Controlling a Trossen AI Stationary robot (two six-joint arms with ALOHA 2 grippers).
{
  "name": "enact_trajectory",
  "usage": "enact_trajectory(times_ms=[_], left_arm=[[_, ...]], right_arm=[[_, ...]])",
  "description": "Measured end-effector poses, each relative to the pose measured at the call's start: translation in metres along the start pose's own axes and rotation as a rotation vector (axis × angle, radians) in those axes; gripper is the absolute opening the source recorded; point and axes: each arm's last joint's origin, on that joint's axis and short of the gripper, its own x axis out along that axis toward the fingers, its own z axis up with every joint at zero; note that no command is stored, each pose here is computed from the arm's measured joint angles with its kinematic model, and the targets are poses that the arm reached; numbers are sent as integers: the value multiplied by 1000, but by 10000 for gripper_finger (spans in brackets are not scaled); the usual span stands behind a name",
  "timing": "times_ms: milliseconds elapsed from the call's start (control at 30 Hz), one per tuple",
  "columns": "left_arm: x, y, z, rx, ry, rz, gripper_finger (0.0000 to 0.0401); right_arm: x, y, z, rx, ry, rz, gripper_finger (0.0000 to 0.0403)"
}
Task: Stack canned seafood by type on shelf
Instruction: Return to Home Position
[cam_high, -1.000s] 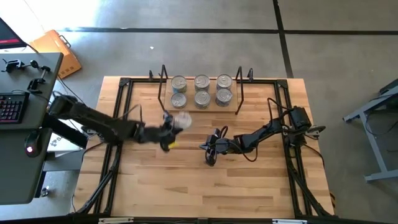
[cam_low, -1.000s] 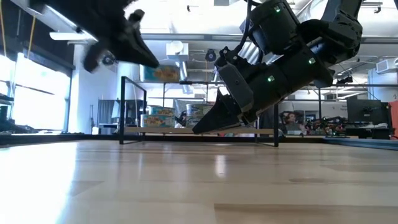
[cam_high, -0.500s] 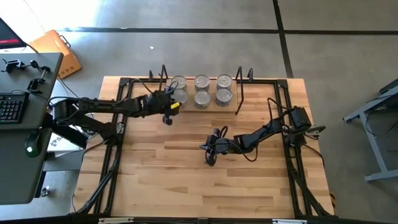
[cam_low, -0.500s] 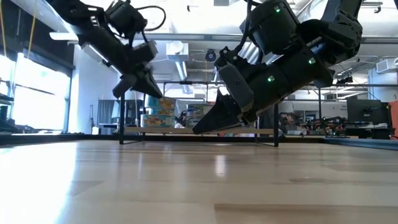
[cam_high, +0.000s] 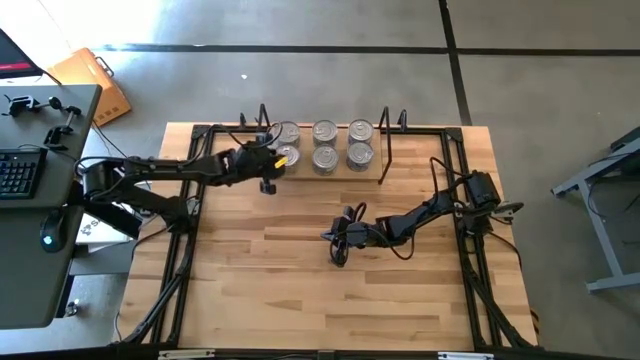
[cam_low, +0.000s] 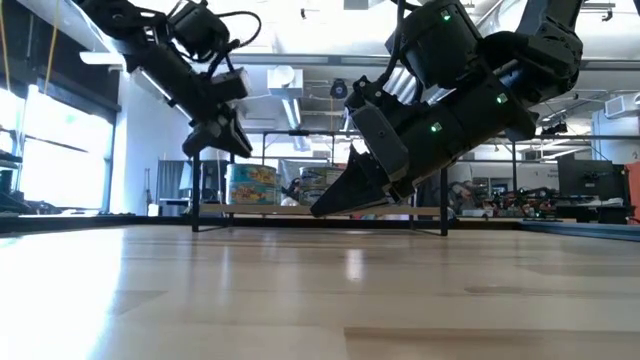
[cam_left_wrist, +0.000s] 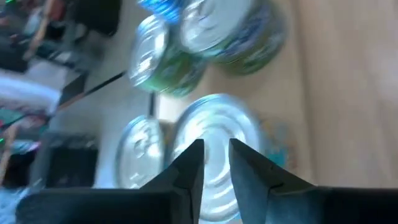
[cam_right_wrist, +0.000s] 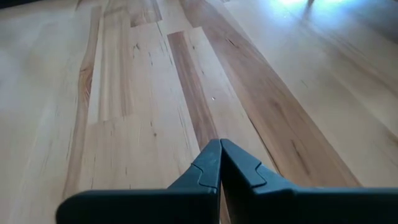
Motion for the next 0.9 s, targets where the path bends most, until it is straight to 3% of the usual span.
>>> enact_trajectory(times_ms=[200,400,533,667,767,900], left_arm=[[-23,3,11,-87,-45,82,83],[-66,-13,35,-273,-248,-11,78],[-96,-28,39,-407,-310,-140,71],[-120,-39,35,-499,-318,-245,69],[-128,-48,28,-547,-318,-295,69],[-132,-55,14,-640,-298,-302,68]], right_arm=[[0,0,0,0,0,0,0],[-10,5,12,33,-93,-96,0],[-52,25,47,-100,-171,-32,0],[-108,35,69,-301,-136,60,0],[-143,29,73,-391,-74,185,0],[-175,-1,60,-367,-34,321,0]])
